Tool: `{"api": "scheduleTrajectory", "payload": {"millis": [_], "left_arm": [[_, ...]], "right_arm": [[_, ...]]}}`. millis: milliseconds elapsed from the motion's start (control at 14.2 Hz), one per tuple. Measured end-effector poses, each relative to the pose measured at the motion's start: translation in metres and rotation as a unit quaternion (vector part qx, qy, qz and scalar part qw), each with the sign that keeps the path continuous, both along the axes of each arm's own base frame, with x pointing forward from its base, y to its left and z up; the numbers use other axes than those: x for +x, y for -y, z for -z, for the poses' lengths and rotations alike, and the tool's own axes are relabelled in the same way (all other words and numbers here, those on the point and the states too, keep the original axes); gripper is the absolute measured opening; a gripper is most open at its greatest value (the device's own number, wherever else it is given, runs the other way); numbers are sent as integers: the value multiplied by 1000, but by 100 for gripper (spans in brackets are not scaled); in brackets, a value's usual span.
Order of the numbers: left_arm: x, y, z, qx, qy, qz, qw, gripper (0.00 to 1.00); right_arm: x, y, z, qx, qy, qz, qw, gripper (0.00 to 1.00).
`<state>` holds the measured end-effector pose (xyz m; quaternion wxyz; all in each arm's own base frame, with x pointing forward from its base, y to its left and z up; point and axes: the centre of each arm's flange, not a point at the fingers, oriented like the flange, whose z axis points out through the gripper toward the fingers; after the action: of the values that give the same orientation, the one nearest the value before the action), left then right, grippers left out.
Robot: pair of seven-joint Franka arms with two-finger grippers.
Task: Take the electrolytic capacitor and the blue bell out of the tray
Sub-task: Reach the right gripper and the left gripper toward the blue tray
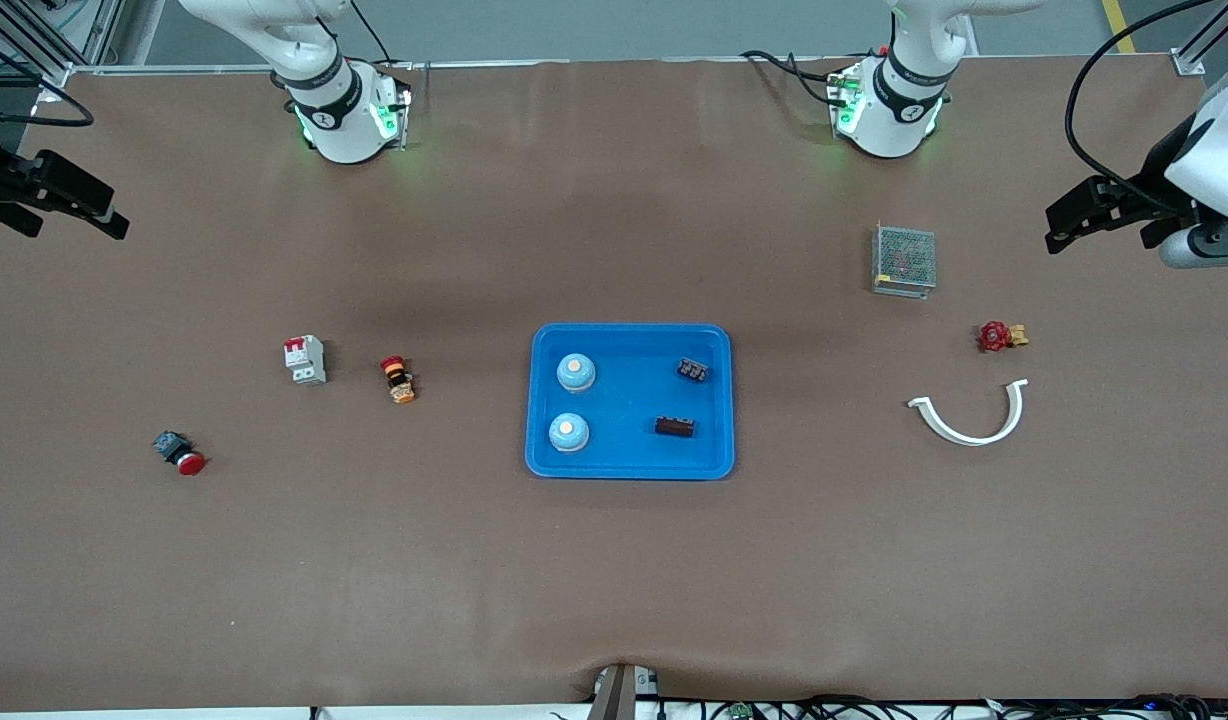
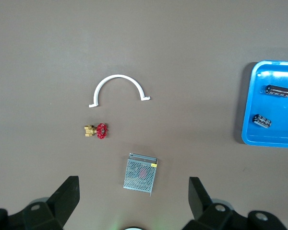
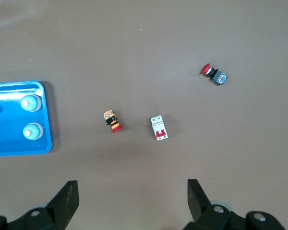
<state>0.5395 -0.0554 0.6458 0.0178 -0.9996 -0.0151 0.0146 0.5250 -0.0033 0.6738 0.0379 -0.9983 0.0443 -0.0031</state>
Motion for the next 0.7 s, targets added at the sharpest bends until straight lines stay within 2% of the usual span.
{"api": "scheduleTrajectory", "payload": {"millis": [352,704], "left_arm": [[3,-1,6,6,-6,0,1000,100],[43,10,79,17,-48,-17,999,100]], "right_arm": [[1,2,3,0,-3,2,1000,100],[10,-2,40,3,-14,4,1000,100]]}}
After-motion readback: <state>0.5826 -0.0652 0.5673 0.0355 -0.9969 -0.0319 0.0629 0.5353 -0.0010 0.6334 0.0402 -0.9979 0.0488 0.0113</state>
